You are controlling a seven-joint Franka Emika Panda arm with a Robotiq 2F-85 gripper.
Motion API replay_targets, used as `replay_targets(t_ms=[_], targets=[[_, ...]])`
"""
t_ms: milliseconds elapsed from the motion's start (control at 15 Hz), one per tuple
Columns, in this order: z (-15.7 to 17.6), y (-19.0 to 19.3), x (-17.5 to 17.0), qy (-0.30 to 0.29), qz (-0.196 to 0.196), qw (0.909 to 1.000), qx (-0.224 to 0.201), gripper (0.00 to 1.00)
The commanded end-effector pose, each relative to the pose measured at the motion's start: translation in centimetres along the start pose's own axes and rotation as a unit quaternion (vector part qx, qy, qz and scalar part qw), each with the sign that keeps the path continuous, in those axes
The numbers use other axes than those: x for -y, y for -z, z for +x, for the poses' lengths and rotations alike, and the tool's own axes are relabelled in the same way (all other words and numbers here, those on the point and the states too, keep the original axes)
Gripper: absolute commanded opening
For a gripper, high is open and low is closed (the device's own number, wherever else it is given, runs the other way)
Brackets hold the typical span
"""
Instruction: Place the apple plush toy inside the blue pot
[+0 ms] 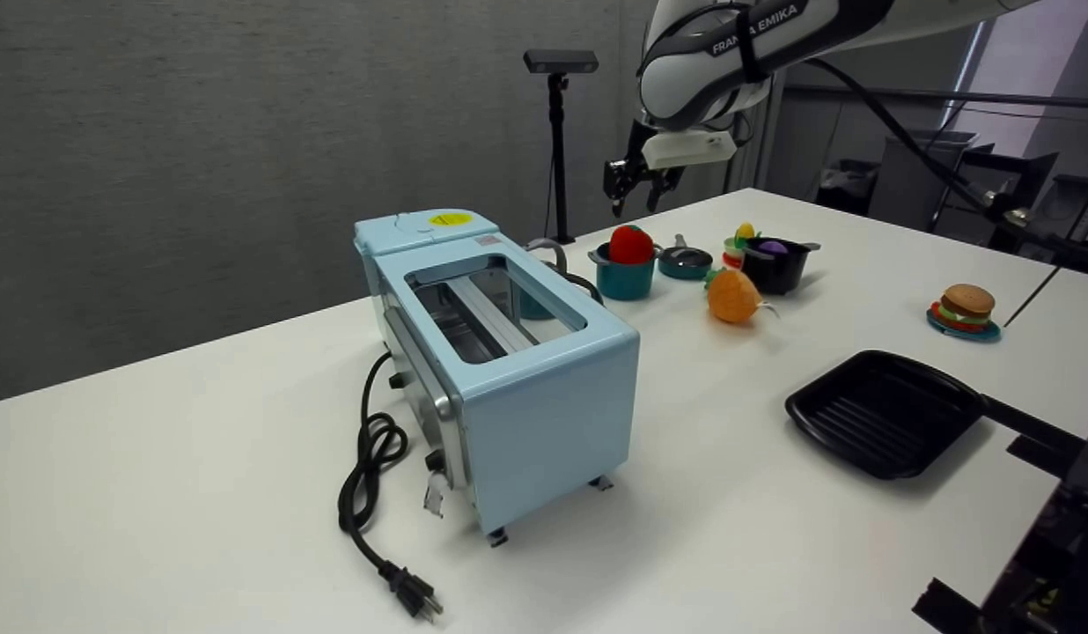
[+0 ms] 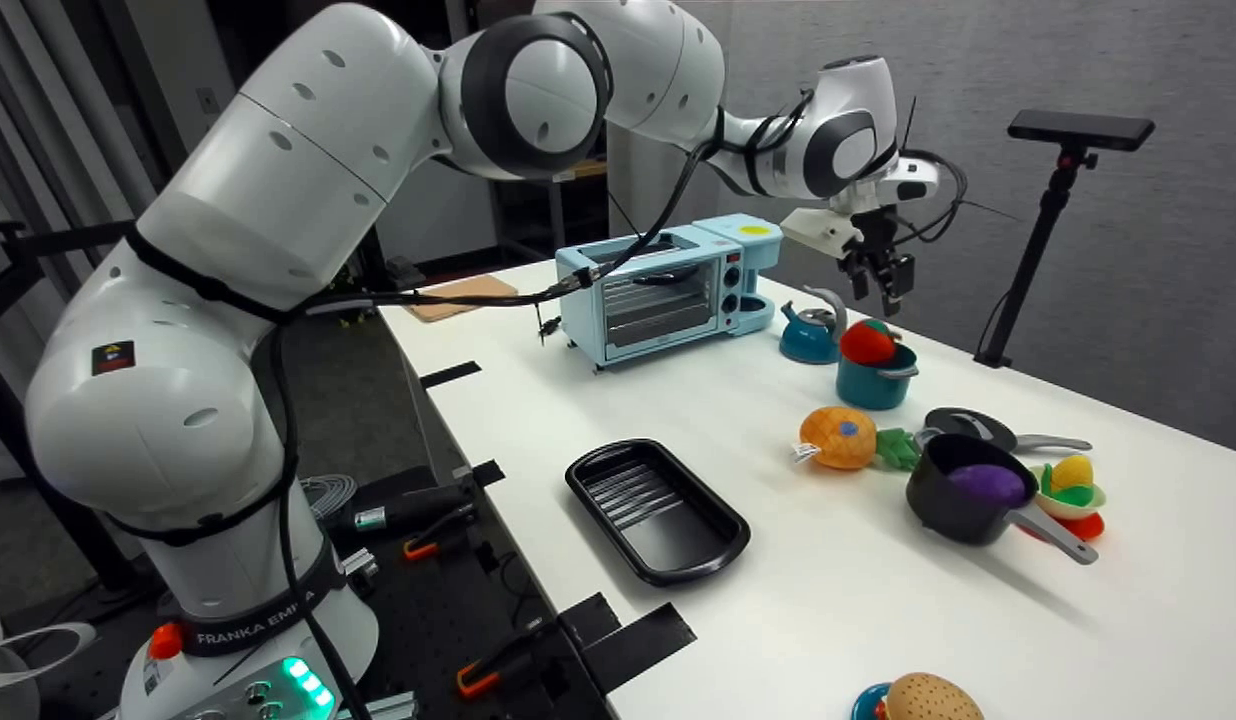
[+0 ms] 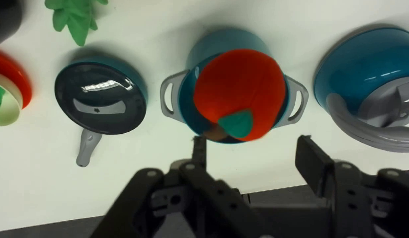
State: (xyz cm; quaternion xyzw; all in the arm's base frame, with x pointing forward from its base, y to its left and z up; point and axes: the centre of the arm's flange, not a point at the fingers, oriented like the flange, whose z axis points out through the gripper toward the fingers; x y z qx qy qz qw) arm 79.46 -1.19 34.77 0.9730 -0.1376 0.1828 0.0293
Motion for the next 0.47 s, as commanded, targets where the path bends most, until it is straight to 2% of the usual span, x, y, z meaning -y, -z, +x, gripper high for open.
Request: replay_targets(t_ms=[0, 200, 400], targets=[[0.99, 0.83, 0.14, -0.013, 0.006, 0.9999, -0.005, 0.99], [0.80, 1.66, 0.47, -0.015, 0.010, 0.9998, -0.003, 1.00], [0.34, 0.92, 0.40, -0.002, 0.005, 1.0000, -0.007, 1.00]])
